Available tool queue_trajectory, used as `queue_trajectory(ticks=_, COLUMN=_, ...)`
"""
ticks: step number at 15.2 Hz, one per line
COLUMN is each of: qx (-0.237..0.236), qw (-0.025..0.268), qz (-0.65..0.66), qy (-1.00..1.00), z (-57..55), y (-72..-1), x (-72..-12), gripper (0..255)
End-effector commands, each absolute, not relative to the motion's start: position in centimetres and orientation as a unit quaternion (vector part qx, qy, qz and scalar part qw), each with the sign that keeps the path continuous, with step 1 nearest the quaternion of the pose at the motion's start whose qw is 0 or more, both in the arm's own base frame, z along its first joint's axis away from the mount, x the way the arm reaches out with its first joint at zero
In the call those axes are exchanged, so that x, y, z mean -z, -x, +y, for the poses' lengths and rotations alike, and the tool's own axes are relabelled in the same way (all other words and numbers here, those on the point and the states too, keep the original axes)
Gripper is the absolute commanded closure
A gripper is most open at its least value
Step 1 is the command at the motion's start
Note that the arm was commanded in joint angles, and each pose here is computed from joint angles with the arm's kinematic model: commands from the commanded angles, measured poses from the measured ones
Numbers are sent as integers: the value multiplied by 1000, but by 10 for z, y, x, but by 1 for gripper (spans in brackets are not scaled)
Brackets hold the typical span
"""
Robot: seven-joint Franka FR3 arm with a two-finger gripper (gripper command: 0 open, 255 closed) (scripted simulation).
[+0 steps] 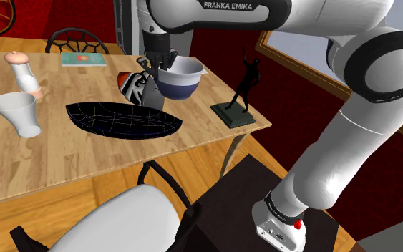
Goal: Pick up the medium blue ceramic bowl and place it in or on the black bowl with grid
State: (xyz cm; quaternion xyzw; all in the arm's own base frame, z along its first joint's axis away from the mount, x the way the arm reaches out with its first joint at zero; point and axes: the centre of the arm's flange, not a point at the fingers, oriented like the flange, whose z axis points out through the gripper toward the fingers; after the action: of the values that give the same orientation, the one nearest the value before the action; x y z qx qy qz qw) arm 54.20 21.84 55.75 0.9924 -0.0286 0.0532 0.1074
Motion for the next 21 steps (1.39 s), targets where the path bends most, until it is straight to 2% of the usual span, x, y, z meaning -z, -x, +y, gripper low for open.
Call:
queue_trajectory(ticks=1, qx=-54, qw=107, qz=-30, qy=-992, z=243, y=-551, x=-560, gripper=255)
queue_trajectory(ticks=12, qx=-54, qw=107, qz=-30, qy=-992, z=381, y=-605, x=-571, gripper=255)
queue_trajectory(ticks=21, qx=-54, qw=107, qz=-30, qy=-992, z=381, y=-605, x=-524, gripper=255)
